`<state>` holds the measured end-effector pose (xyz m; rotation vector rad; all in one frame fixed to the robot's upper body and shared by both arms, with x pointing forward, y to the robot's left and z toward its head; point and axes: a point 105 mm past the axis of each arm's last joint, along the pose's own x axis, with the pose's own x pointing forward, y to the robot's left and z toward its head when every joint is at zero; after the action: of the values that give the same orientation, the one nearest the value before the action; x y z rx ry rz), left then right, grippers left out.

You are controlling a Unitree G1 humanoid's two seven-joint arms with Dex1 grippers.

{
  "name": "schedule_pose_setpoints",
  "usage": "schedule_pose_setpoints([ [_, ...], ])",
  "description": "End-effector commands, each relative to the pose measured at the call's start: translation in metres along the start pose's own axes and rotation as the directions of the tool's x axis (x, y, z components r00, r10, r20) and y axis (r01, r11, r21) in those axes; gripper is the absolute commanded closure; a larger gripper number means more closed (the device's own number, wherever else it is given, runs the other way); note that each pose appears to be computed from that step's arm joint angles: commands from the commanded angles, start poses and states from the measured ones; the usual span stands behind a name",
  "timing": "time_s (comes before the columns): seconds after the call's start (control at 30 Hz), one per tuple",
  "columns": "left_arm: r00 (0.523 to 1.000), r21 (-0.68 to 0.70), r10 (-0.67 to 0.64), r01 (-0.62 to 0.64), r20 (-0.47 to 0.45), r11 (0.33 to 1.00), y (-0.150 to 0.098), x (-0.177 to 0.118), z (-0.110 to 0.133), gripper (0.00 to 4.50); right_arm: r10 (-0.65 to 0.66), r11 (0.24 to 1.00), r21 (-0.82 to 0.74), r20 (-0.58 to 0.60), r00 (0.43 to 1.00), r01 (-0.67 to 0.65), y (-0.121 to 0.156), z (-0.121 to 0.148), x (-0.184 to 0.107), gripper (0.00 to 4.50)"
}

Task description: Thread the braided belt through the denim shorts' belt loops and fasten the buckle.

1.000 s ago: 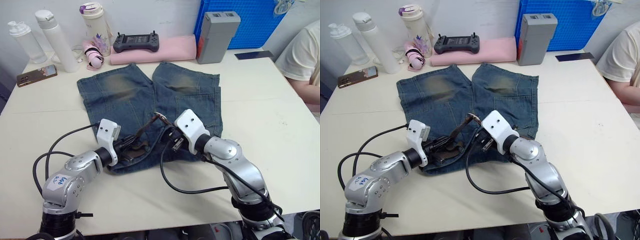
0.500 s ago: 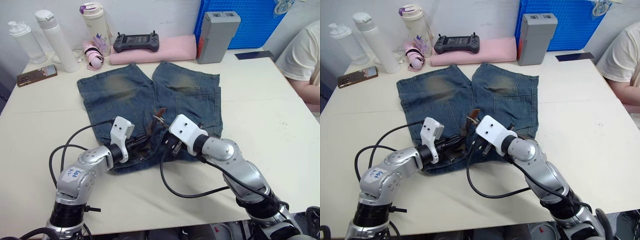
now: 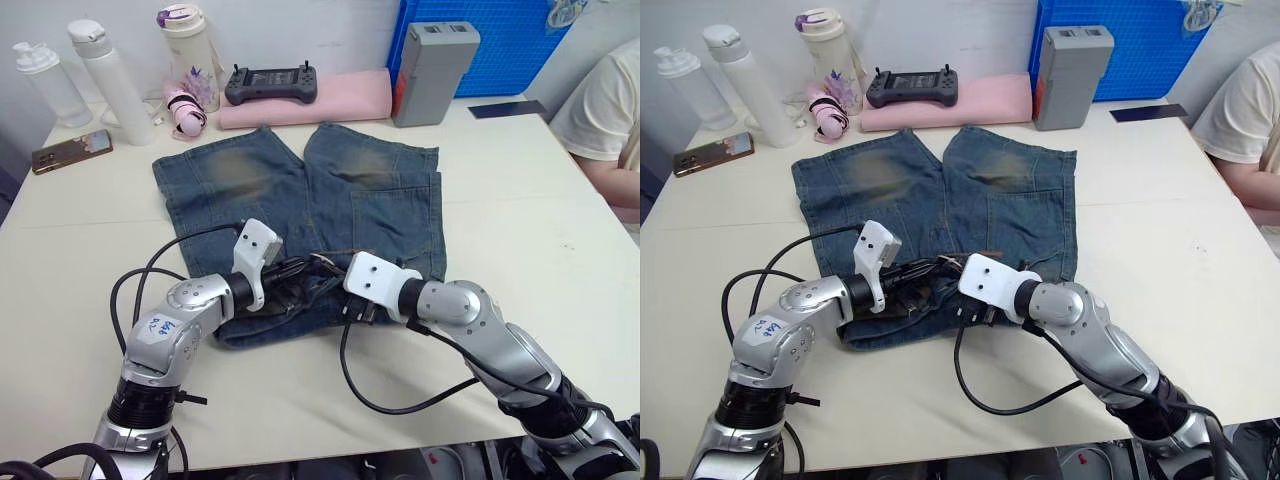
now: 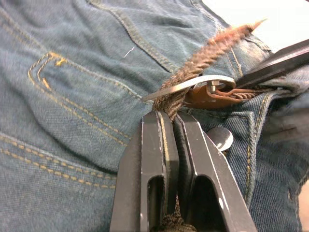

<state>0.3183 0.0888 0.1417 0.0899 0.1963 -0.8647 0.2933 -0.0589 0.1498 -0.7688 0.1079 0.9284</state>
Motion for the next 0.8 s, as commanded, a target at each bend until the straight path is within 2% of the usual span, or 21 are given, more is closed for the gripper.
schedule_pose_setpoints([
  [0.03, 1.0, 0.064, -0.025, 0.025, 0.0, 0.998, -0.004, 0.001, 0.003, 4.5, -0.036, 0.999, 0.018, 0.1, 0.994, 0.035, -0.026, 0.022, -0.031, 0.93],
  [0.17, 1.0, 0.058, -0.025, 0.024, 0.006, 0.998, -0.004, 0.002, 0.002, 4.5, -0.057, 0.997, 0.062, 0.19, 0.98, 0.046, -0.047, 0.04, -0.051, 0.93],
  [0.27, 1.0, 0.057, -0.028, 0.027, 0.01, 0.998, -0.004, 0.003, 0.003, 4.5, -0.052, 0.998, 0.042, 0.198, 0.979, 0.045, -0.049, 0.042, -0.053, 0.93],
  [0.57, 0.999, 0.06, -0.03, 0.029, 0.016, 0.998, -0.005, 0.003, 0.003, 4.5, -0.111, 0.975, -0.186, 0.061, 0.992, 0.12, -0.048, 0.011, -0.029, 0.93],
  [0.8, 0.999, 0.135, -0.034, 0.033, 0.005, 0.99, -0.006, 0.002, 0.003, 4.5, -0.131, 0.954, -0.265, 0.044, 0.99, 0.138, -0.051, 0.006, -0.019, 0.93],
])
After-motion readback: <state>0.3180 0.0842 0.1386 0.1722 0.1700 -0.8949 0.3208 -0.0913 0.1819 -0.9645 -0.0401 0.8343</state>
